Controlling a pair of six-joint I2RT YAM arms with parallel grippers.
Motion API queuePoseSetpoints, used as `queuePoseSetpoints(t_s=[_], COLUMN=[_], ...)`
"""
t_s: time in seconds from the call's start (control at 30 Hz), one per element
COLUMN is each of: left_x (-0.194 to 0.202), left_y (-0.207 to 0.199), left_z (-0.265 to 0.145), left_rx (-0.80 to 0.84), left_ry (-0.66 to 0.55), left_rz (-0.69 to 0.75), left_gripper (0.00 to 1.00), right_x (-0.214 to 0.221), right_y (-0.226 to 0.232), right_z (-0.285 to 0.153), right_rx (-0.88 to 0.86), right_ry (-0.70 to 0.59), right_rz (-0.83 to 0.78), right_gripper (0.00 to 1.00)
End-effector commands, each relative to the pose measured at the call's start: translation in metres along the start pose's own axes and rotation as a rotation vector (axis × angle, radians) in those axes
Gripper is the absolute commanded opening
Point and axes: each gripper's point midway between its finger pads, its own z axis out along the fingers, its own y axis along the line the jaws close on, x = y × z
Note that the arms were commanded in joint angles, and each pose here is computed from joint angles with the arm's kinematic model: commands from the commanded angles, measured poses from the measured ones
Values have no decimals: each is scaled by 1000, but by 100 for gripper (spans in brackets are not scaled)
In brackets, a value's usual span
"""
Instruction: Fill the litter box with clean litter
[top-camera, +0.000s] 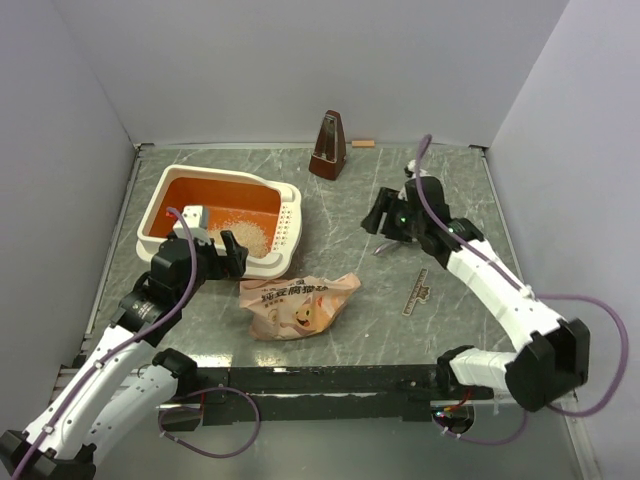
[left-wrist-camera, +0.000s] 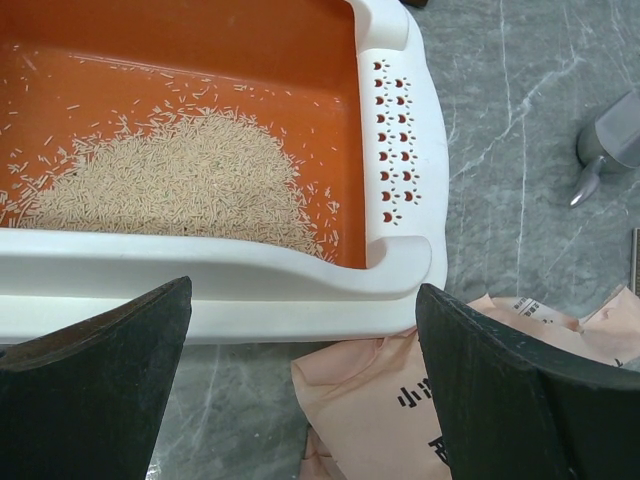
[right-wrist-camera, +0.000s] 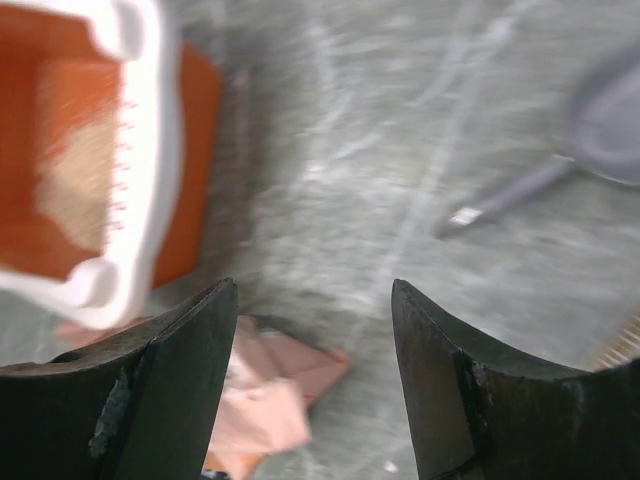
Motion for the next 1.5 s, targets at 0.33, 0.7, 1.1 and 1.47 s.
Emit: queuePoseSetpoints(t_s=[0.33,0.7,1.1,1.47], left_x=[-17,-15,-9,29], left_y=[-11,-9,-10,-25], left_z=[-6,-4,-2,14], left_rx=[63,57,66,146], left_ry=[-64,-53,-29,170], left_rz=[25,38,40,74], left_gripper=[97,97,97,91], right_x=[16,9,44,56], right_y=[122,193,247,252], right_z=[86,89,152,190], right_rx=[-529,-551,-552,-519], right_ry=[107,48,217,250], right_rz=[121,-118,-158,-121], right_gripper=[77,58,0,0])
